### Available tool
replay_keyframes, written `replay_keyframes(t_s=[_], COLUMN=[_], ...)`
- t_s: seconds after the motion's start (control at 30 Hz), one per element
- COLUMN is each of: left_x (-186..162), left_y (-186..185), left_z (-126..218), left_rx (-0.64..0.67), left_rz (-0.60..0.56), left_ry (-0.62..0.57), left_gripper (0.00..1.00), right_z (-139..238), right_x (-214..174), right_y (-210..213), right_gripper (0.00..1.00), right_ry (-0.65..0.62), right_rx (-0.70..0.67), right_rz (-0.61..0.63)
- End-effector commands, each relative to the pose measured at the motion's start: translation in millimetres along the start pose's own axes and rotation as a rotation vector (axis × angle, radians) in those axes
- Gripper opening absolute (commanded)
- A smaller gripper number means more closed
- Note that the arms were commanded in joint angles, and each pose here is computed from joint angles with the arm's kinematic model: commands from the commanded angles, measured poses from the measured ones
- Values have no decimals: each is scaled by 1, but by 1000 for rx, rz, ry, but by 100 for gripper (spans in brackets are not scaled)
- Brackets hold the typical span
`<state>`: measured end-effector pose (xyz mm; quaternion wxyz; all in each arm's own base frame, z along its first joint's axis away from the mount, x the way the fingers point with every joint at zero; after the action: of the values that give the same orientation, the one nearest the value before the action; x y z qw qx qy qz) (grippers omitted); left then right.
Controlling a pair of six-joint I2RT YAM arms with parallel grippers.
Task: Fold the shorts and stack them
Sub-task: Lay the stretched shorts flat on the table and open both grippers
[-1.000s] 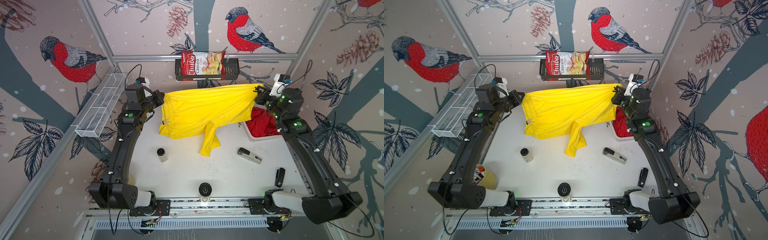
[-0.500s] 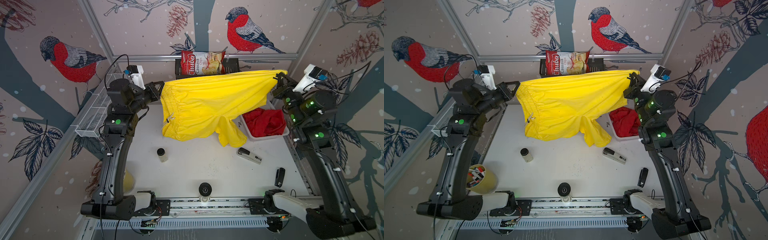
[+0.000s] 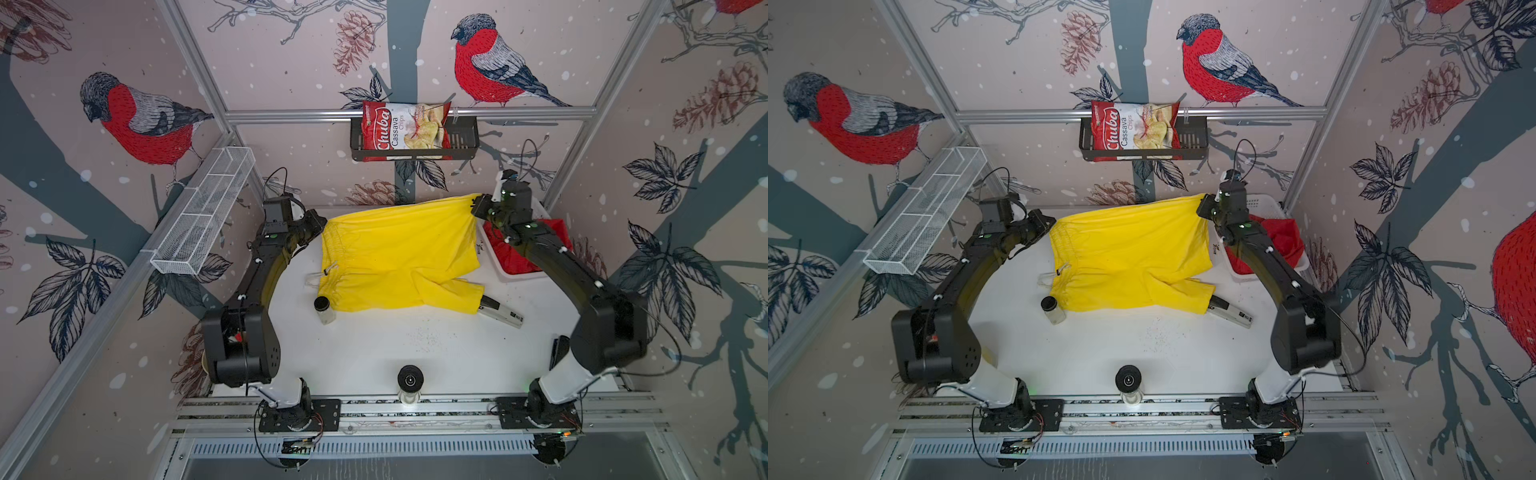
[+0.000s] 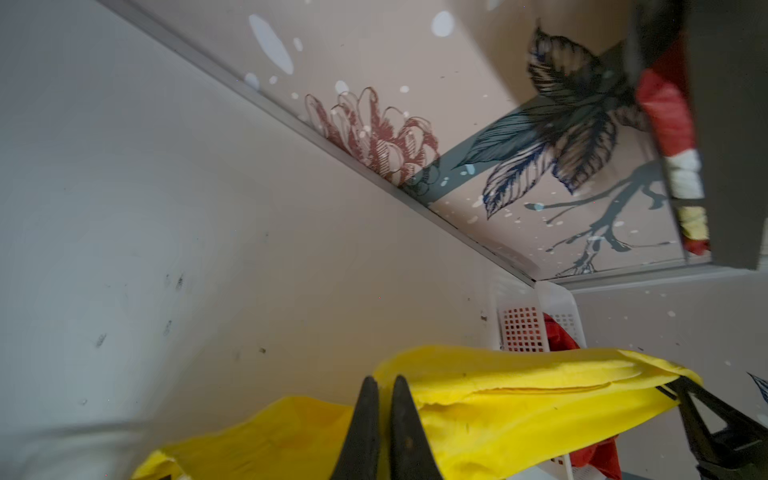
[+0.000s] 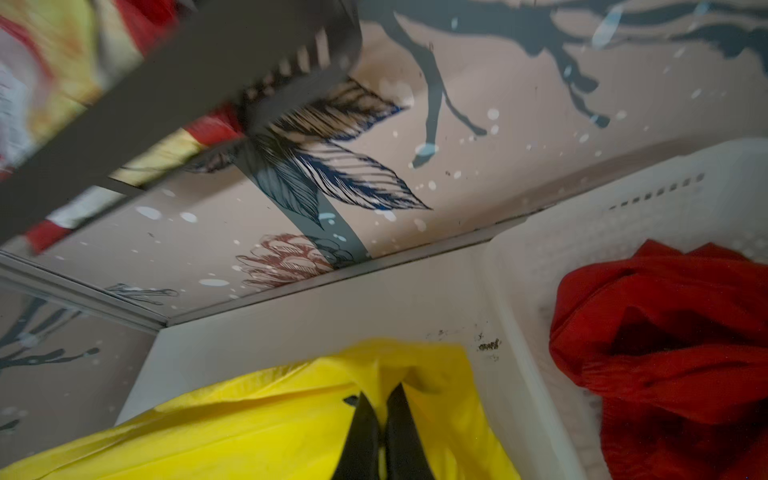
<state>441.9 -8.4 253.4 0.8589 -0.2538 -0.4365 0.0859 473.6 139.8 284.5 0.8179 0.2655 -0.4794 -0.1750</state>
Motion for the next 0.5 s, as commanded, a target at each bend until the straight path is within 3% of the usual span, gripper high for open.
replay_keyframes(t_s=[0.0,0.1,0.33,0.4,0.43,0.47], left_x=[27,26,28,34,38,42], left_y=[23,33,68,71,72,73], left_z=[-14,-42,-90,-97,-101,-104], left_rx=[71,37,121,136,138,139], left_rz=[4,32,49,40,36,36], left_ry=[-146,-139,-104,-107,-107,-105], left_gripper=[0,0,0,0,0,10], right_z=[-38,-85,-159,-170,-175,-177], right_x=[13,4,-18,-19,-21,-22], right_y=[-13,-19,-2,-2,-2,-2], right_gripper=[0,0,4,11,20,30], right_ry=[-112,-87,-77,-97,-100,-100], right_rx=[-101,-131,-101,-91,-87,-84], right_rz=[-1,8,101,121,122,122])
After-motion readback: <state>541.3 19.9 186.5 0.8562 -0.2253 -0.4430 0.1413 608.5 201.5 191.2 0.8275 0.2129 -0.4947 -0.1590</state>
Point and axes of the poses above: each gripper's point midway between its finger pads, its own z axis back along the fingers, its own y axis along the line the jaws close on, x = y × z, the point moved 5 cm from there along z, back along the fingers, and after that the axes turned 15 degrees about -z, right-handed, at the moved point
